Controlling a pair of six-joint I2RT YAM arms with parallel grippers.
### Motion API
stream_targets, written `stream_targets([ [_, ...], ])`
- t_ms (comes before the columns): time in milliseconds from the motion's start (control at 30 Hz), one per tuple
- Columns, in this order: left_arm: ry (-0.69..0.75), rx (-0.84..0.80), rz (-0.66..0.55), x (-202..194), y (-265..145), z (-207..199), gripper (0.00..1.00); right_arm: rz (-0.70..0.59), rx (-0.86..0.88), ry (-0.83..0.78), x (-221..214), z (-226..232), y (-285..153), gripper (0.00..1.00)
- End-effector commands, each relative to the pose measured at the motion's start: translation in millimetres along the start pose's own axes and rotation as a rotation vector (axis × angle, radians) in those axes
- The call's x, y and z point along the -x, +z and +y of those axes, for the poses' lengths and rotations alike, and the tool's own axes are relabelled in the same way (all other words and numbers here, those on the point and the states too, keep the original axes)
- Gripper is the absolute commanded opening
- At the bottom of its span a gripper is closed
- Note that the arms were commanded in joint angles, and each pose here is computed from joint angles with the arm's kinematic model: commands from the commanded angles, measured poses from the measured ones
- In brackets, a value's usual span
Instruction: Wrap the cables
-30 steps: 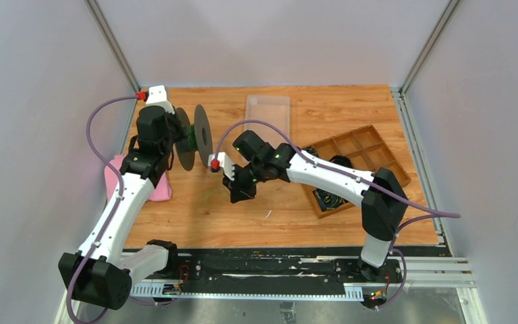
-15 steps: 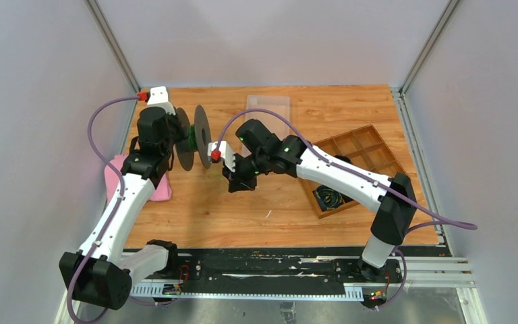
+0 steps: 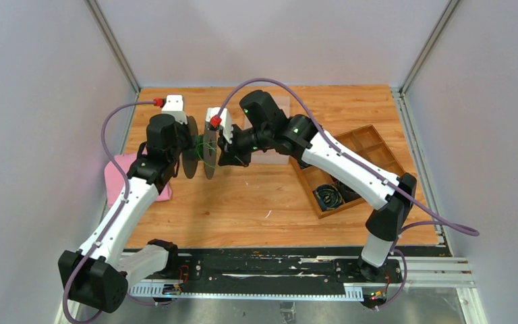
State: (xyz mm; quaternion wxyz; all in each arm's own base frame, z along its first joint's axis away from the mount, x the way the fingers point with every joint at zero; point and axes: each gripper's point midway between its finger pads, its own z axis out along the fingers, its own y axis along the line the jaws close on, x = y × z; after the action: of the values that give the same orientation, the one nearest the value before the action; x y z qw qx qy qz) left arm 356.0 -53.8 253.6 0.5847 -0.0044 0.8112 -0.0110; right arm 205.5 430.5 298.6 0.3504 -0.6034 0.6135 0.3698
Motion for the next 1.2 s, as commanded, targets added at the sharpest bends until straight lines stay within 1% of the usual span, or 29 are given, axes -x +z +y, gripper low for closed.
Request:
stream_targets([
  [0,0.033,-0.016,-0.113,28.0,-7.8,-3.1,0.0,0.003,0.003,0.105,2.8,-12.6,0.2,0.01],
  [300,0.072,-0.065,-0.093,15.2,-8.9,-13.2,0.0,-0.055,-0.058,0.139,24.8,-40.7,-11.1,0.01],
  [467,0.07,-0.111,-0.088,12.0,-10.0,-21.4,0.0,-0.077,-0.086,0.184,27.3,-54.3,-12.2,0.01],
  [767,0.08,-0.121,-0.077,6.1,-10.3,-22.3,0.0,-0.124,-0.118,0.244,35.8,-76.6,-21.3,0.01],
  [1000,0.08,-0.219,-0.067,-1.1,-12.4,-39.5,0.0,-0.153,-0.171,0.278,36.6,-100.6,-27.5,0.01],
  [1167,0.098,-0.262,-0.061,-4.5,-14.3,-47.4,0.0,-0.172,-0.237,0.324,32.5,-126.9,-36.5,0.01],
])
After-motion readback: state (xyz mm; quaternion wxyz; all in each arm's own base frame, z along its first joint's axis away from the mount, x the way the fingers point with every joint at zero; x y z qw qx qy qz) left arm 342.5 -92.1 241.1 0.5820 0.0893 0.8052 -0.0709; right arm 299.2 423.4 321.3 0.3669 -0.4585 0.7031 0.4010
